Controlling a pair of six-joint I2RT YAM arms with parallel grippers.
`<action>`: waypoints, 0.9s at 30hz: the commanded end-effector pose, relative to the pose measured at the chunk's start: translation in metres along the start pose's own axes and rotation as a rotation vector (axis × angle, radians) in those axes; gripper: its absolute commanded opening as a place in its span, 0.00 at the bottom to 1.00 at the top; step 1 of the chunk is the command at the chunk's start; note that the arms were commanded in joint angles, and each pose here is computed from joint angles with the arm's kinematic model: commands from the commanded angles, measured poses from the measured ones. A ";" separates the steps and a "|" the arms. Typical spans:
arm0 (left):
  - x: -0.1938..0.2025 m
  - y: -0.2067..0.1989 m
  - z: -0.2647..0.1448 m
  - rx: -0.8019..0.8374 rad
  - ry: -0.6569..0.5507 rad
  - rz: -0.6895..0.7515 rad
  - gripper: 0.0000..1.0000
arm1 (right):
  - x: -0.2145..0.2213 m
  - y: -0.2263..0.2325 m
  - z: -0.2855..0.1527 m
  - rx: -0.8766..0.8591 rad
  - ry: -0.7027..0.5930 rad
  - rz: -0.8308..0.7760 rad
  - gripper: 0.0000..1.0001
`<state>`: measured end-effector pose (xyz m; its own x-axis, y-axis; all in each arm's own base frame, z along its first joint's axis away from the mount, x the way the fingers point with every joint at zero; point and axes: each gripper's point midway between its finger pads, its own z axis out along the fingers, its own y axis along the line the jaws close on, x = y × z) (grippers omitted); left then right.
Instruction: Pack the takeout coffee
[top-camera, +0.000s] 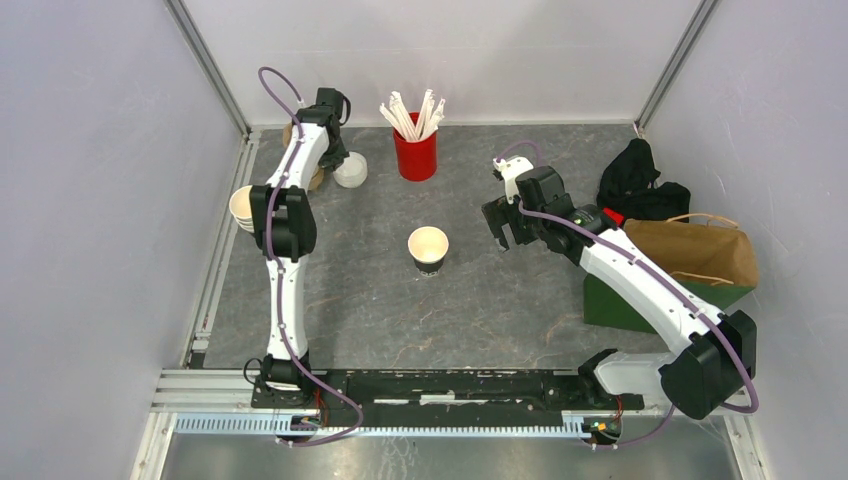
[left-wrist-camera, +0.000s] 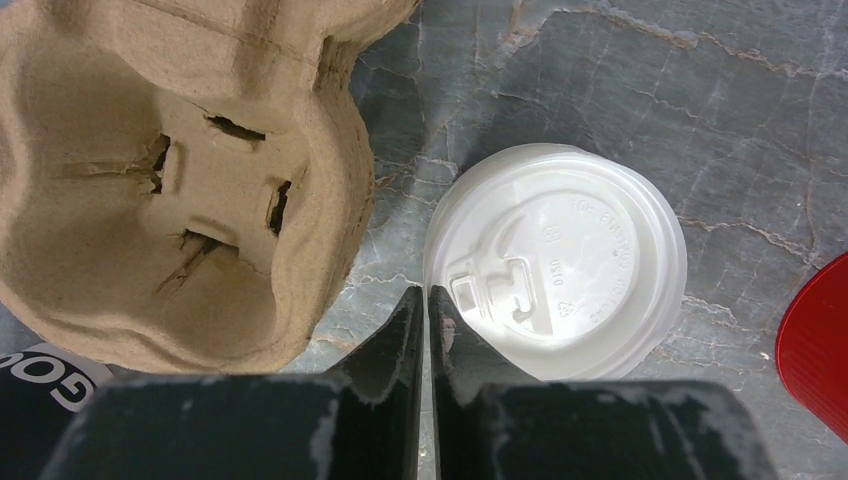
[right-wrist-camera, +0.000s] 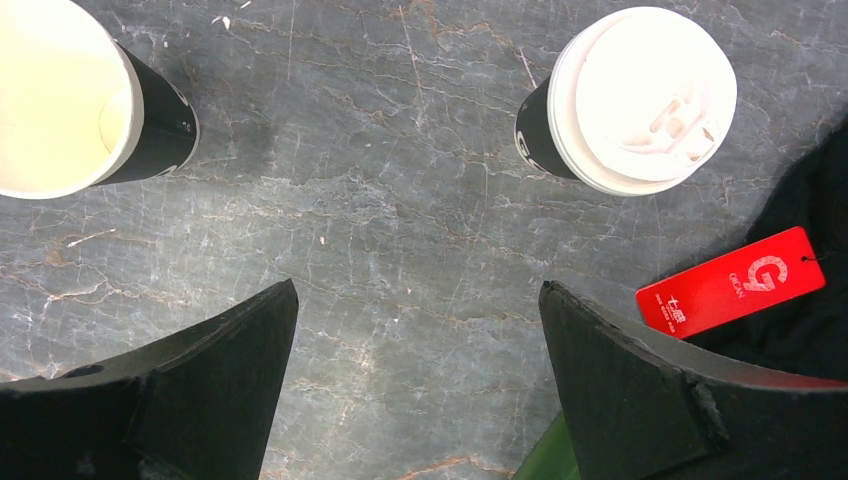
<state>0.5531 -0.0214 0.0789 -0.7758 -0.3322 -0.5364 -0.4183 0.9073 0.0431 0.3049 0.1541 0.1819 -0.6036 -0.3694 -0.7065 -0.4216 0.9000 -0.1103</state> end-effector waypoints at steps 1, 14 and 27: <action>-0.011 0.000 -0.007 0.018 -0.017 -0.007 0.10 | -0.014 0.000 -0.004 -0.007 -0.056 0.012 0.98; -0.021 -0.001 -0.017 0.026 -0.042 -0.041 0.02 | -0.014 0.000 -0.004 -0.006 -0.057 0.012 0.98; -0.020 -0.002 -0.022 0.074 -0.015 -0.052 0.15 | -0.017 0.002 -0.004 -0.017 -0.059 0.013 0.98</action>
<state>0.5514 -0.0199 0.0869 -0.7785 -0.3426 -0.5259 -0.4179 0.9081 0.0270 0.3047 0.1559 0.1823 -0.6015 -0.3681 -0.7090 -0.4278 0.8980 -0.1033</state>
